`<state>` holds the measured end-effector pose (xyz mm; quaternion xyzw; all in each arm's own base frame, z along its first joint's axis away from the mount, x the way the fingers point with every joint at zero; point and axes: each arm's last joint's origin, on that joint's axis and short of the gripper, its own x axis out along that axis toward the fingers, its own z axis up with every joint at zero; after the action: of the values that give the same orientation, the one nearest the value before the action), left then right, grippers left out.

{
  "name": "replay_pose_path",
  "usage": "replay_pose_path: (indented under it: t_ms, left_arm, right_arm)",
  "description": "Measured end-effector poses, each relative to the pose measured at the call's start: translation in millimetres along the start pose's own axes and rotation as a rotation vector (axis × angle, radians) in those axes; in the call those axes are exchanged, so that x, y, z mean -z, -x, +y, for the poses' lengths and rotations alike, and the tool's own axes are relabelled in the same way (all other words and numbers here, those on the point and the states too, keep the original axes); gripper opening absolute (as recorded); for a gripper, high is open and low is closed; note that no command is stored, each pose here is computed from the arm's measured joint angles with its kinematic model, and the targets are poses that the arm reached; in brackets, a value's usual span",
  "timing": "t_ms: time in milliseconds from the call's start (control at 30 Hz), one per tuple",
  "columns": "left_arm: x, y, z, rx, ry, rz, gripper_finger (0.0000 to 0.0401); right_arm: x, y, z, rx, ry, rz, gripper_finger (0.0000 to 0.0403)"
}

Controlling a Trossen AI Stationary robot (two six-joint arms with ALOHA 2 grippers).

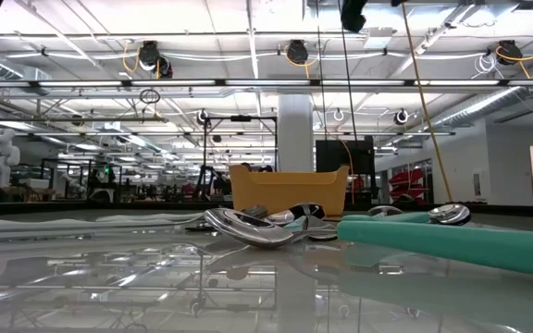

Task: Sort silverware by color (type)
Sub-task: Put the black spoon into the white bin

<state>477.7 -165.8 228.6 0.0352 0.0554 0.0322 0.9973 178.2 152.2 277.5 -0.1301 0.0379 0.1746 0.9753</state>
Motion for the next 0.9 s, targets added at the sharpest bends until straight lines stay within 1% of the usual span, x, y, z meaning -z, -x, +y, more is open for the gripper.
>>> replay_pose_path:
  t_ms: [100, 233, 333, 400, 600, 700, 900]
  left_arm:
    - [0.2, 0.0, 1.9, -0.062, 0.028, 0.003, 0.0003]
    - [0.3, 0.2, 3.7, -0.124, 0.071, 0.001, 0.0003]
    - [0.3, 0.2, 3.9, -0.13, 0.091, -0.001, 0.0003]
    - [0.4, 0.2, 3.8, -0.129, 0.109, -0.001, 0.0003]
    - [-0.9, 3.5, -3.0, -0.121, 0.14, -0.004, 0.0003]
    - [-2.1, 5.2, -5.8, -0.131, 0.142, -0.009, 0.0003]
    - [-1.8, 5.6, -6.2, -0.148, 0.185, -0.009, 0.0003]
  right_arm:
    - [-1.8, 6.4, 2.5, 0.107, -0.016, 0.019, 0.0189]
    - [-5.2, 14.5, 6.0, 0.265, -0.042, 0.027, 0.0206]
    - [-5.2, 18.6, 8.7, 0.371, -0.036, 0.047, 0.021]
    - [-5.6, 21.1, 10.7, 0.415, -0.034, 0.053, 0.021]
    - [-14.5, 27.7, 16.2, 0.493, -0.042, 0.054, 0.021]
    - [-23.0, 29.9, 17.1, 0.501, -0.04, 0.06, 0.021]
    - [-37.6, 31.4, 14.8, 0.5, -0.179, 0.035, 0.021]
